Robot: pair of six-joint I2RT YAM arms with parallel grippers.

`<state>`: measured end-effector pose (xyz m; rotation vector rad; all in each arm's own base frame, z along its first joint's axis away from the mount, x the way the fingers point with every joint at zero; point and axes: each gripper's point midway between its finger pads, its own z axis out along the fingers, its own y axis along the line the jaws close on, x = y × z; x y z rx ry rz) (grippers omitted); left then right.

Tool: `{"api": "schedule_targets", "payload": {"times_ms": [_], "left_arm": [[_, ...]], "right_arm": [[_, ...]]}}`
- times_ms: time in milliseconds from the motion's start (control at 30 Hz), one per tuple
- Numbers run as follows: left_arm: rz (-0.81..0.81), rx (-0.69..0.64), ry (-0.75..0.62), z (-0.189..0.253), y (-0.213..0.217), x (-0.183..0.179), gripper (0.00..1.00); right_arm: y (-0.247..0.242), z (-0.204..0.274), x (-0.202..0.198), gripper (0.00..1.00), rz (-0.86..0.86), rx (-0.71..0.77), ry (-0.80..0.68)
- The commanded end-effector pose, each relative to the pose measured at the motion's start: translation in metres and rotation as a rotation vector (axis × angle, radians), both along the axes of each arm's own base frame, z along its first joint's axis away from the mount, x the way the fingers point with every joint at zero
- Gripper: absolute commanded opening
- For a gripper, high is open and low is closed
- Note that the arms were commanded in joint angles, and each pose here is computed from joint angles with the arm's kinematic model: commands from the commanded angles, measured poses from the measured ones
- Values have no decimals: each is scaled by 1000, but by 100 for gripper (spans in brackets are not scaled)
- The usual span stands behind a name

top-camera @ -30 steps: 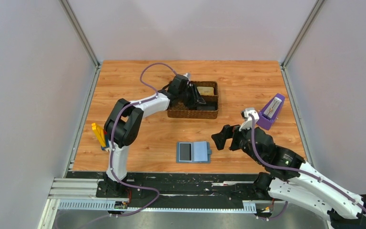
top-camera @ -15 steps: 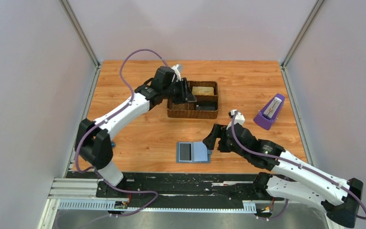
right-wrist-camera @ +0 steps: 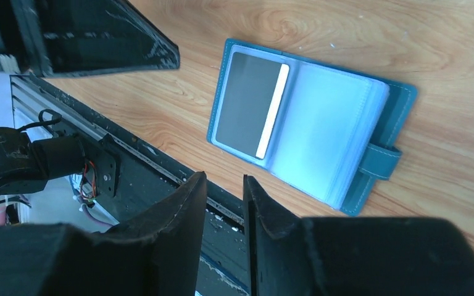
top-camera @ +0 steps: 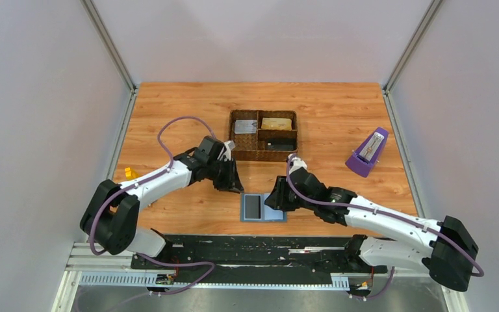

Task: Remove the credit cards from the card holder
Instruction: Remove the credit card from the card holder.

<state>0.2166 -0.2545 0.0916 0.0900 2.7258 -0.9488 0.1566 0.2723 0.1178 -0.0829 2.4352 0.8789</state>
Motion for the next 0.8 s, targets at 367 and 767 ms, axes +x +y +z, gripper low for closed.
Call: {"api": "schedule_targets", "payload": {"times_ms": [367,767], "left_arm": [[-29,-160,96,-45,-20,-20,15],[0,-108,178,-80,-11,-37,12]], "right_arm": [[34,-31,7,29,82,44,40],[33,-55,14,29,87,52,90]]}}
